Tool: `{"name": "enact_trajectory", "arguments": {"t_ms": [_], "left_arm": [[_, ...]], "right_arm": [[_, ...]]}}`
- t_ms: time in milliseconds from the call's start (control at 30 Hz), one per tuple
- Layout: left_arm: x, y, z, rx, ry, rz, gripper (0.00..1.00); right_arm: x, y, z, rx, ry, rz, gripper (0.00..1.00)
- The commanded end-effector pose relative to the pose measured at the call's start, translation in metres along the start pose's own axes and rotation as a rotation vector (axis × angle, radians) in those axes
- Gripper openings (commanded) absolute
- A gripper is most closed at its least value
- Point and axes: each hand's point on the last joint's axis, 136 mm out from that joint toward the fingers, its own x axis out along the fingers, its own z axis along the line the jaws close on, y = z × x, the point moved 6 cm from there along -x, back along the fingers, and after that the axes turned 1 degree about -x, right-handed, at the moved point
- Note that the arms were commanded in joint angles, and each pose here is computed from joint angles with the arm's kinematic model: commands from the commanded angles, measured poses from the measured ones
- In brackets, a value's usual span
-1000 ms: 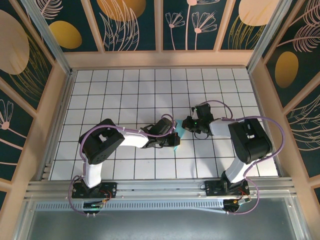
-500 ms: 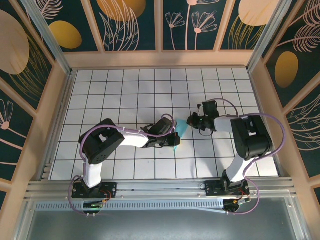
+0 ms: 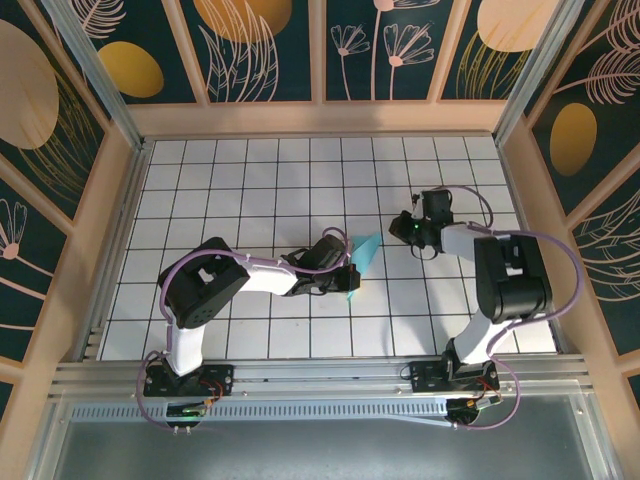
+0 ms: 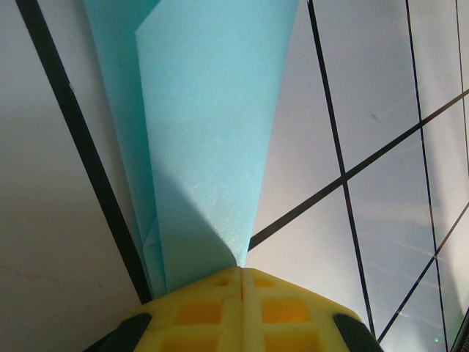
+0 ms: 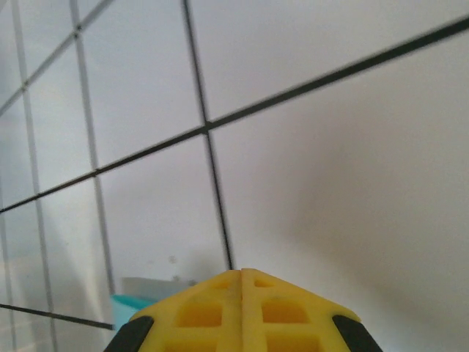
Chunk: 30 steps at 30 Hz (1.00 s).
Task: Fold a paper plane with a square sheet of paper (fold left side to right side)
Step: Fold the wing for the fifth time at the center of the table.
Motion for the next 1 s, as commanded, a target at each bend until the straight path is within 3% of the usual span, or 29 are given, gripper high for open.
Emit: {"name": "enact_trajectory", "arguments": {"t_ms": [0, 300, 667, 967], "left_arm": [[0.007, 0.045, 0.063, -0.066, -0.253, 0.168, 0.0], [0.006, 0.044, 0.063, -0.062, -0.258, 0.165, 0.0], [0.007, 0.04, 0.059, -0.06, -0.251, 0.155, 0.0], [0.002, 0.024, 0.039, -0.041, -0.205, 0.11, 0.04]], "right_arm": [[-0.018, 0.014, 0.02, -0.016, -0.055, 0.006, 0.0], [-0.016, 0.08, 0.052, 0.049, -0.178, 0.148, 0.0], [0.008, 0.107, 0.05, 0.064, -0.146, 0.225, 0.0], [0.023, 0.125, 0.026, 0.083, -0.058, 0.304, 0.0]]}}
